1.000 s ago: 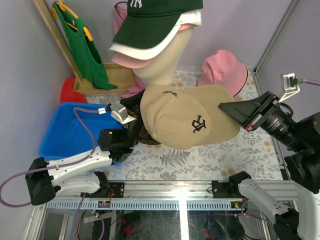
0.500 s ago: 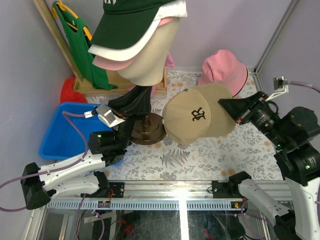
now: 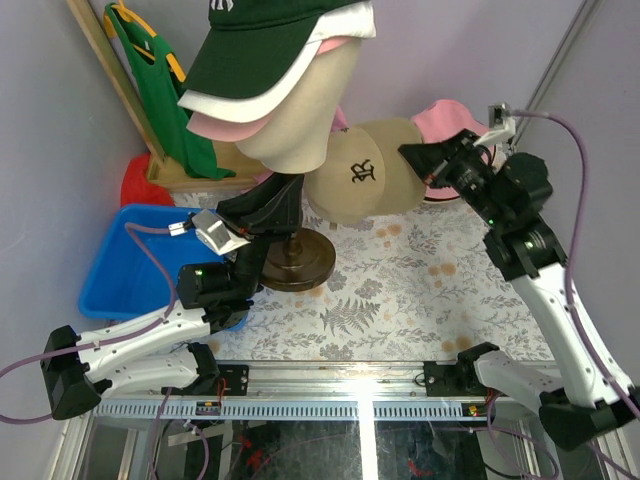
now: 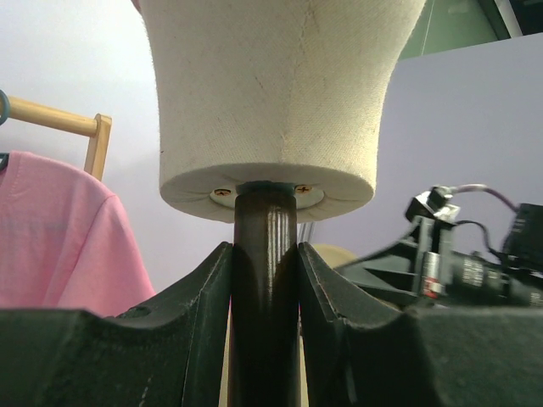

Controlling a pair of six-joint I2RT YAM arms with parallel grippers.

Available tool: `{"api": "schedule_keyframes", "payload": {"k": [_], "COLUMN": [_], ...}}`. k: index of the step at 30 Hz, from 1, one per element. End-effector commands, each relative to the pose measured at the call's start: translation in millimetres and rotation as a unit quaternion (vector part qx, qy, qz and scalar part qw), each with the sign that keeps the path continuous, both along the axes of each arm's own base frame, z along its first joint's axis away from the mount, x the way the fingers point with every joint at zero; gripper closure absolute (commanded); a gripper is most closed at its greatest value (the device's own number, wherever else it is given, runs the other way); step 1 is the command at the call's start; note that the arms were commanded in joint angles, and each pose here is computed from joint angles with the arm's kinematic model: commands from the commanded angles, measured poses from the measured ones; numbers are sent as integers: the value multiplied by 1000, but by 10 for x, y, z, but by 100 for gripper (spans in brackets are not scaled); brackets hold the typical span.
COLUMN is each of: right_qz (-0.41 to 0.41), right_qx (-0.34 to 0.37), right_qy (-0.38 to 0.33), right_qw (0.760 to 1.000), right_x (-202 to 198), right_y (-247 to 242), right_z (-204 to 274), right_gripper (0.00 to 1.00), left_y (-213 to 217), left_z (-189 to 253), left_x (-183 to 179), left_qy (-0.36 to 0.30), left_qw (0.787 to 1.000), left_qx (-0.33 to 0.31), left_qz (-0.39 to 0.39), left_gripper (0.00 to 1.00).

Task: Stack the hats
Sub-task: Pick up the hat stand at the center of the board.

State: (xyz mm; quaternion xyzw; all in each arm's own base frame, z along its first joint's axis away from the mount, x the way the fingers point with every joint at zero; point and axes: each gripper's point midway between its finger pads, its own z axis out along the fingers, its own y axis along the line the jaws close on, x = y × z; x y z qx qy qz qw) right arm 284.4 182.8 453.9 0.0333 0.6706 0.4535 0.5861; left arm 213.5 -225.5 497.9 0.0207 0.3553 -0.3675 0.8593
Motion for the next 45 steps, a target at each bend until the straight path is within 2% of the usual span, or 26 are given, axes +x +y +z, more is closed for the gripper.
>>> {"api": "schedule_keyframes", "payload": {"k": [1,10,20,29,45], "right_qz": [-17,24,69,118,158], "right_qx": [56,119,163,205,222], "right_qy": [-107,-134,-145,-129,-109], "right_qw": [993,984,973,963,956], "right_x": [282,886,1284,1319,1278], "right_y": [39,392,662,797,857], "right_z": [612,817,918,741,302], "right_gripper": [100,100,100,100,100], "left_y": [495,373,214,148,-68], "left_z": [627,463,152,-159,-770], "left_x": [-462,-425,-357,-277,12], "left_qy": [-103,-89,-73,-52,0], "left_qw": [986,989,991,994,999], "left_qx": [-124,-108,-96,-84,-33], "left_qz": [-31,-40,-56,-53,-35], "left_gripper": [100,100,100,100,100]}}
